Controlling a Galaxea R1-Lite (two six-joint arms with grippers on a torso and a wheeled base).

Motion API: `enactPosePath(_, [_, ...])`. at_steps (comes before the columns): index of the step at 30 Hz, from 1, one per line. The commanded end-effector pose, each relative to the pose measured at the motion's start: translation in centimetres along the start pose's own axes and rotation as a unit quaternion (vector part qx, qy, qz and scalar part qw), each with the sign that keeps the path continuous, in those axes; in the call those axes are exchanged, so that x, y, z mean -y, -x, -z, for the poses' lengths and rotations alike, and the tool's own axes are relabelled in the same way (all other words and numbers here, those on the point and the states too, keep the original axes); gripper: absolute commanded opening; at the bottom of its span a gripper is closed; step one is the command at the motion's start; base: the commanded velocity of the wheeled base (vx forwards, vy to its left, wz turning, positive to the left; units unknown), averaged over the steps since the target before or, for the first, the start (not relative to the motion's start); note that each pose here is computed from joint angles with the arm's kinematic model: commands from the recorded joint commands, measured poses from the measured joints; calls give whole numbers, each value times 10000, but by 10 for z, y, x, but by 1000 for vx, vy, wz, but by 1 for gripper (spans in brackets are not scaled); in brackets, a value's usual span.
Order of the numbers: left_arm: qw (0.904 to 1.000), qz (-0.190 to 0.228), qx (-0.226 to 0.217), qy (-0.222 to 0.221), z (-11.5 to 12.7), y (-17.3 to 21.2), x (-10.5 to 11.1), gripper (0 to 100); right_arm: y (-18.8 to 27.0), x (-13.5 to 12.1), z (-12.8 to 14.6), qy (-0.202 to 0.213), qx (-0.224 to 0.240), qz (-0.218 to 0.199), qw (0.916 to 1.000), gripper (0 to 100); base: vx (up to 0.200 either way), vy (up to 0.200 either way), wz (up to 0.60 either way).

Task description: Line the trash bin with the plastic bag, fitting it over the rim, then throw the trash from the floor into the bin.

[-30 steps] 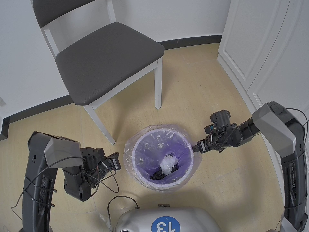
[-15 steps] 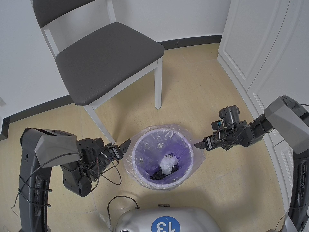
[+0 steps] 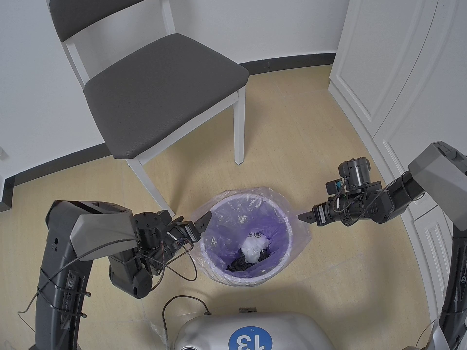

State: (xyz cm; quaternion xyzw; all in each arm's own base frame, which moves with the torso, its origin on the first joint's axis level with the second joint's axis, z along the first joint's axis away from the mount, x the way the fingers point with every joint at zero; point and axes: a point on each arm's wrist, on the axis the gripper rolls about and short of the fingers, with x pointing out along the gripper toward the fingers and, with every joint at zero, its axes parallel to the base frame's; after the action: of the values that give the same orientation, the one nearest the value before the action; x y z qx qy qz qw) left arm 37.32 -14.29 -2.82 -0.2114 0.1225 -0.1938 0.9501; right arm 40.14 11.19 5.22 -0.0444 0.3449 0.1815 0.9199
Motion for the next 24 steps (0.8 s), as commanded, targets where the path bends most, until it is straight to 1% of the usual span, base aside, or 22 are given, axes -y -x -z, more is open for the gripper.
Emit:
enactPosePath(1, [9999, 61, 132, 43, -2, -4, 1, 100, 4, 0, -3, 2, 55, 1, 10000, 100, 0, 0, 0])
enactPosePath(2, [9999, 65, 139, 42, -2, -4, 1, 0, 4, 0, -3, 10, 55, 1, 10000, 100, 0, 0, 0])
enactPosePath(4, [9998, 42, 194, 84, -7, -3, -1, 0, 4, 0, -2, 8, 40, 0, 10000, 100, 0, 0, 0])
enactPosePath(13, [9998, 5, 187, 120, -8, -1, -2, 0, 2, 1, -1, 15, 78, 8, 10000, 100, 0, 0, 0])
enactPosePath(16, [9998, 8, 160, 112, -3, -4, -3, 0, 1, 1, -1, 23, 124, 16, 9999, 100, 0, 0, 0])
enactPosePath(22, [9998, -16, 164, 63, 14, -21, -16, 0, -6, 6, -2, -2, 164, 52, 9999, 100, 0, 0, 0])
enactPosePath(24, [9999, 8, 160, 48, 16, -23, -18, 0, -7, 7, -2, -7, 165, 58, 9998, 100, 0, 0, 0])
